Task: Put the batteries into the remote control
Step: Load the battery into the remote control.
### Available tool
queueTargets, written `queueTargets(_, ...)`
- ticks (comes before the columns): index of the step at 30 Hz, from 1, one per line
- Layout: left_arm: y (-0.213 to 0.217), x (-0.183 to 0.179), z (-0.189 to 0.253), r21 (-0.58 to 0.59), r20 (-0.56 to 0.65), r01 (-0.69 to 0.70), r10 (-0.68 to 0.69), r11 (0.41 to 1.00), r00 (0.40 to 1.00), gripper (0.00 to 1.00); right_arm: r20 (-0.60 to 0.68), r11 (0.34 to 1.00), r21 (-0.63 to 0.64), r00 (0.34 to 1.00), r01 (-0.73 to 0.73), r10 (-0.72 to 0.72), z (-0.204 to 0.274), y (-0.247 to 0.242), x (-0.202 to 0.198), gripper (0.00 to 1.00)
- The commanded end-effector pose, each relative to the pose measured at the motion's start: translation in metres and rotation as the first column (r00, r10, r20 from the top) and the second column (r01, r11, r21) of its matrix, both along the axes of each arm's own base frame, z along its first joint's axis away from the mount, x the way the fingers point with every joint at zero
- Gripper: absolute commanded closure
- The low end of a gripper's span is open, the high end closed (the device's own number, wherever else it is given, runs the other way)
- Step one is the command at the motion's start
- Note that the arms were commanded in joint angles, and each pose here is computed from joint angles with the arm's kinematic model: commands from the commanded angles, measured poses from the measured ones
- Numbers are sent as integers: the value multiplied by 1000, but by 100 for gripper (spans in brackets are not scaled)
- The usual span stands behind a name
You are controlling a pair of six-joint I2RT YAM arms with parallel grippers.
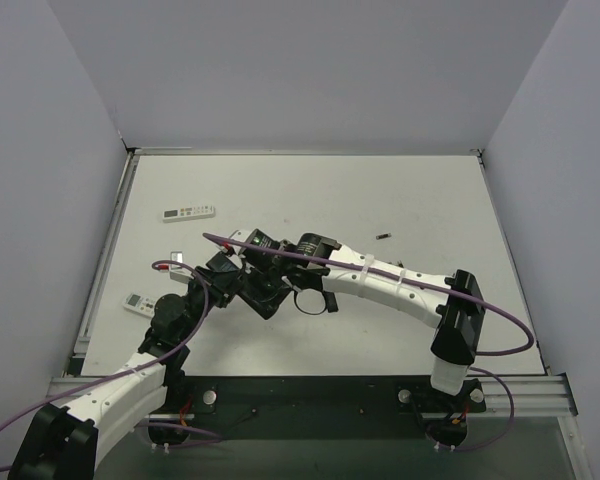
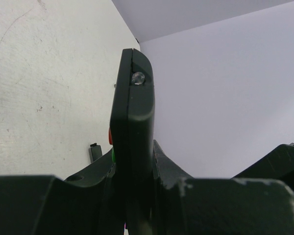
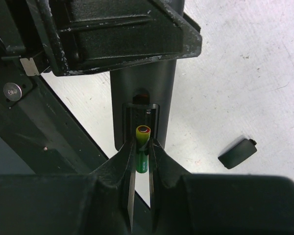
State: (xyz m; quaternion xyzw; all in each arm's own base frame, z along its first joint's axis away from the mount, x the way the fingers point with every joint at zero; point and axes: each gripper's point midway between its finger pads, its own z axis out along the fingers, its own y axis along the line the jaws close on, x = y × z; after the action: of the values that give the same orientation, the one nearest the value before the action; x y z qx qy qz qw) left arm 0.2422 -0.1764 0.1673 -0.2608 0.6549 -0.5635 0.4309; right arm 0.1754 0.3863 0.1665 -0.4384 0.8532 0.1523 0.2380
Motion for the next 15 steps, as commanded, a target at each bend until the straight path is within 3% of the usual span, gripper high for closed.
queueTargets(1,1,-7,-9,-9,5,6,-6,1000,1000,100,-17,999,-14,999,-30,29,0,3,-7,100)
queueTargets(7,0,-7,-6,-20,6,12,-12,1000,1000,100,-8,999,-34,1000,-23,23,-4,1,-5,97)
queueTargets(15,0,-7,-6,-31,-3,10,-11,999,1000,100,5,999,-52,1000,-16,16,-7,-2,-2,86)
